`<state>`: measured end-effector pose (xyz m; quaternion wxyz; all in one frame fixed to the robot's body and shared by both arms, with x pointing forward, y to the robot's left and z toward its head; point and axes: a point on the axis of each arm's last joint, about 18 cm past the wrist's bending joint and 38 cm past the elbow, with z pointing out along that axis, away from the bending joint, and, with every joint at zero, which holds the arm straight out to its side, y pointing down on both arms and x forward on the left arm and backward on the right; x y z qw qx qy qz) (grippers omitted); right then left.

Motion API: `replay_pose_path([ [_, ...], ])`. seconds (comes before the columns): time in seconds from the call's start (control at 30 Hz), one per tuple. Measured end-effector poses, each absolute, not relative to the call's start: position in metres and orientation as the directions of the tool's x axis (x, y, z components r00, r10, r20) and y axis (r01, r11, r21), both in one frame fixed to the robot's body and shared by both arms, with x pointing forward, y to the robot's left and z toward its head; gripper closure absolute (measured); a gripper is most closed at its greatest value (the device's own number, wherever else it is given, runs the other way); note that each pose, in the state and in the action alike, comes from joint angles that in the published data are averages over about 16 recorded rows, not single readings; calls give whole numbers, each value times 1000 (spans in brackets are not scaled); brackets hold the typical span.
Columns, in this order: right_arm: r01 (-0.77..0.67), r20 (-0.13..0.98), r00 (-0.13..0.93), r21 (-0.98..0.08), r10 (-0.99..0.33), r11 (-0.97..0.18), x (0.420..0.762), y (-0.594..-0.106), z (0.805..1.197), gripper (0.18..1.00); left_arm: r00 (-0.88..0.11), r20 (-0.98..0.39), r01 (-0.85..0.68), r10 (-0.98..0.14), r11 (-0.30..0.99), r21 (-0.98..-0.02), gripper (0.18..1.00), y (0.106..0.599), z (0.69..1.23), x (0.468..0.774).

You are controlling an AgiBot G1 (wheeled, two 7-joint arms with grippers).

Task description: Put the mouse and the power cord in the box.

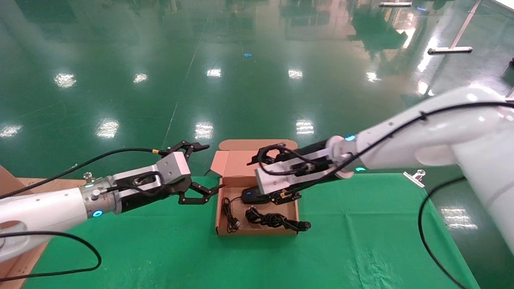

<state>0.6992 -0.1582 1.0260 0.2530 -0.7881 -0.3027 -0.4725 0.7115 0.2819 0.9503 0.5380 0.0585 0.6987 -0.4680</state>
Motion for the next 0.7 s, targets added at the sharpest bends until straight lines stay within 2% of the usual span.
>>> replay_pose_path([
  [0.37, 703, 873, 487, -375, 25, -604, 675, -187, 1010, 324, -523, -713, 609, -468, 379, -696, 183, 283, 961, 676],
  [0.7, 669, 801, 586, -563, -121, -485, 644, -218, 1001, 208, -619, -640, 607, -456, 240, -758, 183, 287, 973, 637],
])
